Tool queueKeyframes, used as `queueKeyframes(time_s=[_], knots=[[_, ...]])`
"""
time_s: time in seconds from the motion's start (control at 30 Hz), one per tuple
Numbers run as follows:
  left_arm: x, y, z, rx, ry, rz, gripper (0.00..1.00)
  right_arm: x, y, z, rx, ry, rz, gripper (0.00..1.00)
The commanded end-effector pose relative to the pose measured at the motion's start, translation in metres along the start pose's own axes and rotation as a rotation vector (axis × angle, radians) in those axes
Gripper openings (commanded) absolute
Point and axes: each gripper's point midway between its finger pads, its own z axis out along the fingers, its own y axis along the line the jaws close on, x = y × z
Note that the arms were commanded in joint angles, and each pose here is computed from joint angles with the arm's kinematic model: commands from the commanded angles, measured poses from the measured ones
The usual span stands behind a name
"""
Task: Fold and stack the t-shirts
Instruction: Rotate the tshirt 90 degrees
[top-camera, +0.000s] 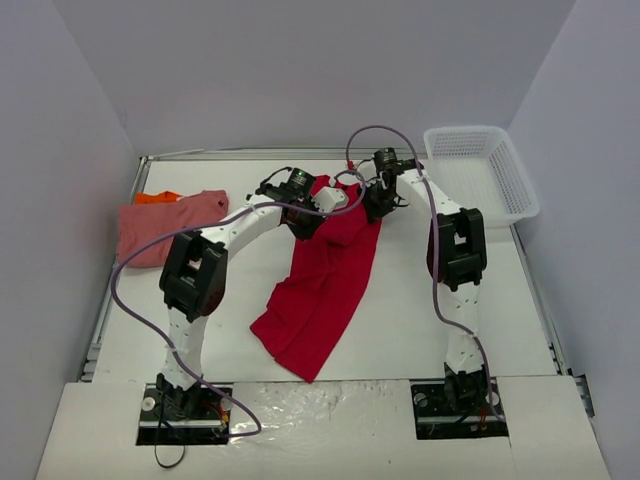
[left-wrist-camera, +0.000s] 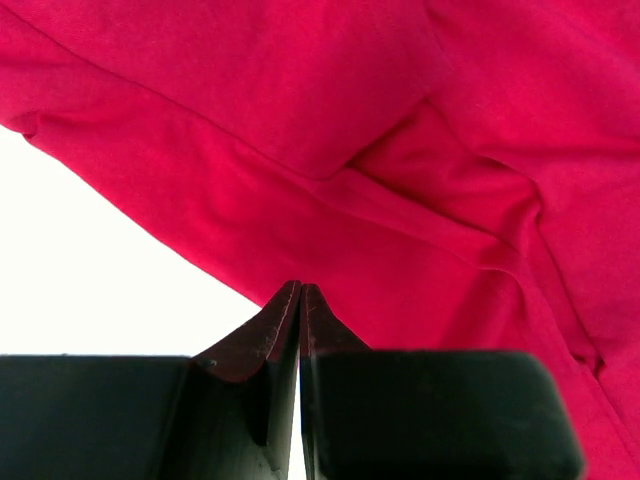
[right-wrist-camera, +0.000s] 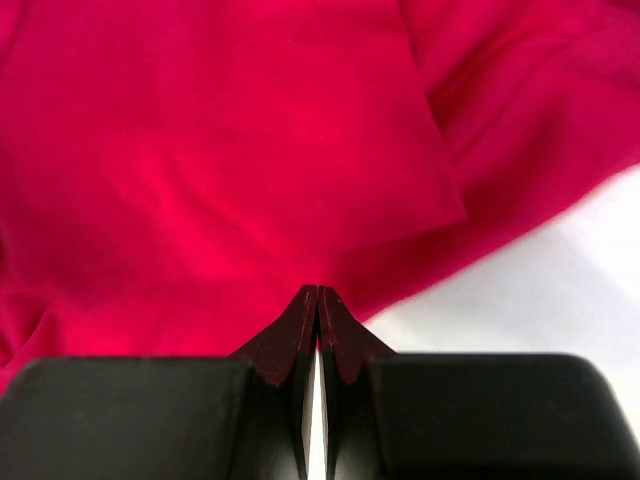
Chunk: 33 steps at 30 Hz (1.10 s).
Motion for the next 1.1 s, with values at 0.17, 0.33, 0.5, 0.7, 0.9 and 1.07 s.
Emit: queueKeyframes(time_s=[0.17, 0.33, 0.5, 0.7, 0.9, 1.07], knots=[[-0.013, 0.021, -0.001, -0.052, -0.021, -0.028, 0.02, 0.013, 0.002, 0.016, -0.059, 0.061, 0.058, 0.00], [-0.009, 0.023, 0.006, -0.048, 0.004, -0.047, 0.02, 0.019, 0.000, 0.025, -0.065, 0.080, 0.066, 0.00], [-0.014, 0.024, 0.004, -0.051, -0.013, -0.066, 0.02, 0.016, -0.008, 0.033, -0.061, 0.081, 0.075, 0.00], [-0.022, 0.027, -0.014, -0.082, -0.041, -0.053, 0.02, 0.006, -0.018, 0.050, -0.066, 0.079, 0.077, 0.00], [-0.022, 0.035, -0.036, -0.106, -0.053, -0.065, 0.02, -0.005, -0.031, 0.068, -0.045, 0.055, 0.067, 0.00], [-0.003, 0.044, -0.048, -0.149, -0.023, -0.079, 0.02, -0.021, -0.041, 0.077, -0.030, 0.011, 0.036, 0.00]])
